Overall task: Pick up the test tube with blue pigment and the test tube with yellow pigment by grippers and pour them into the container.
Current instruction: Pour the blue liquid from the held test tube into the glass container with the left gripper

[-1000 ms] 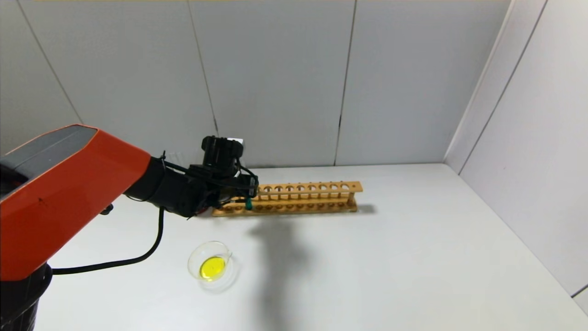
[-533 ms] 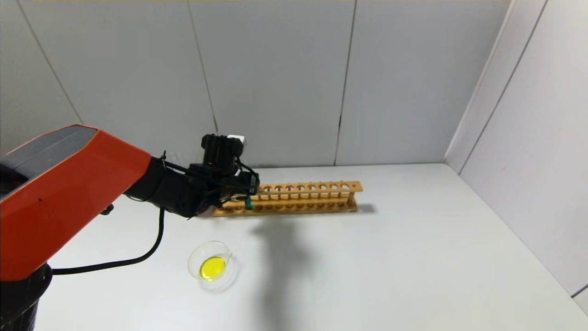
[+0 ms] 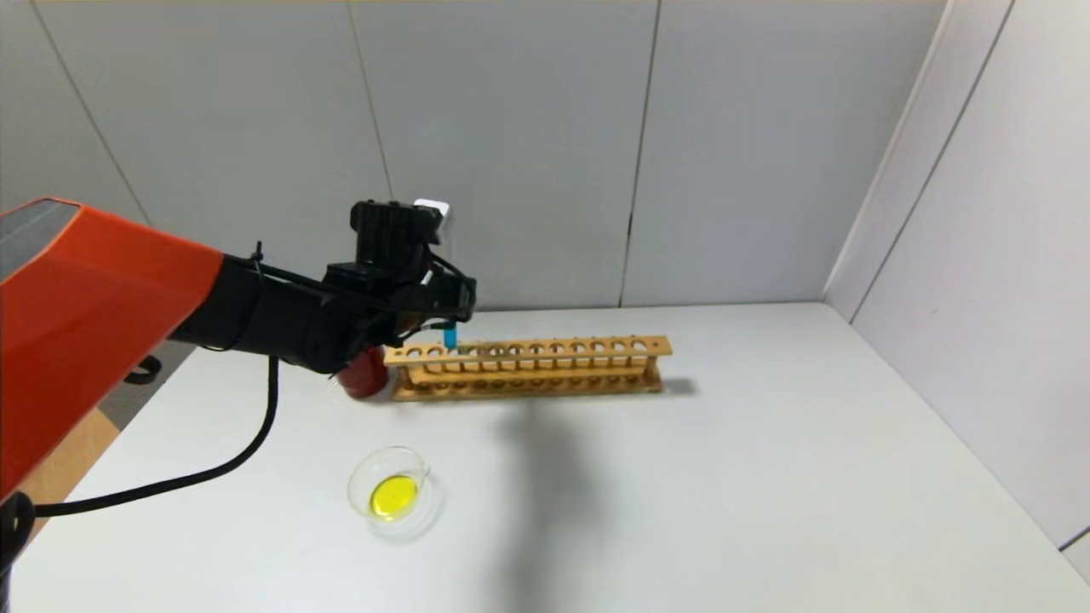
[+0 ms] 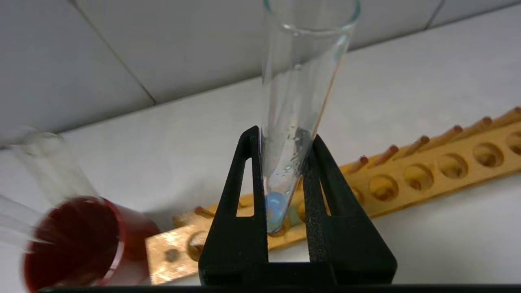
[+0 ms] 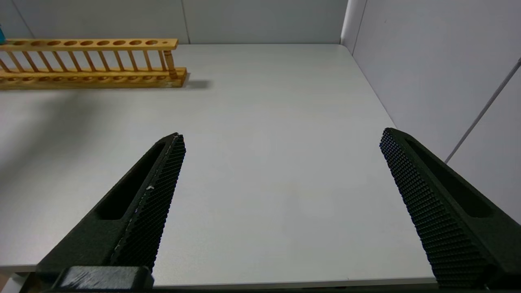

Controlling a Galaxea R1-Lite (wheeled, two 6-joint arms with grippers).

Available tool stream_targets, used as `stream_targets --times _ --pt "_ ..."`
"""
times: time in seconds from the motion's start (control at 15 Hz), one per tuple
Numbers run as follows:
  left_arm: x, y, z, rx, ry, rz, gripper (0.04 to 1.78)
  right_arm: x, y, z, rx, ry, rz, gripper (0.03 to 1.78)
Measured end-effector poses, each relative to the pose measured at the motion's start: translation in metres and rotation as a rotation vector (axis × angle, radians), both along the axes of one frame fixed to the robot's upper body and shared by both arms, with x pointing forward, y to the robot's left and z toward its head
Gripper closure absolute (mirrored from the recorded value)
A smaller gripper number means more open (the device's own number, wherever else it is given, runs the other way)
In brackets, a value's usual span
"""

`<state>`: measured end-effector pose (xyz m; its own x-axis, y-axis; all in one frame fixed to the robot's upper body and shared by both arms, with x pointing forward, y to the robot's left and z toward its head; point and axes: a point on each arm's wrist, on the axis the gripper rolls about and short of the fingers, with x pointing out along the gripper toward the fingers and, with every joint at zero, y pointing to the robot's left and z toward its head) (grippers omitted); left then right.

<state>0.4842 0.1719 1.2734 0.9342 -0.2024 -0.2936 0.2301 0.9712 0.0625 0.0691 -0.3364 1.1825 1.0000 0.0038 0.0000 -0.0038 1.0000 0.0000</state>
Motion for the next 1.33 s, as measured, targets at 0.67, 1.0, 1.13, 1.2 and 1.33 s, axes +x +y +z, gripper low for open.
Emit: stream_targets --times 0.67,1.0,1.13,1.2,1.33 --pt "-0.059 0.024 0.067 0.152 -0.135 -0.044 1.51 0.000 0.000 0.000 0.000 0.000 0.000 0.06" --pt "-0.111 0.042 0.077 0.173 -0.155 -0.061 1.51 0.000 0.000 0.000 0.000 0.000 0.000 0.06" --pt "-0.129 0.051 0.074 0.192 -0.145 -0.066 1.51 0.000 0.000 0.000 0.000 0.000 0.000 0.06" --pt "-0.138 0.055 0.069 0.216 -0.134 -0.075 1.51 0.000 0.000 0.000 0.000 0.000 0.000 0.06" --pt "-0.153 0.063 0.055 0.287 -0.106 -0.111 1.51 0.000 0.000 0.000 0.000 0.000 0.000 0.06"
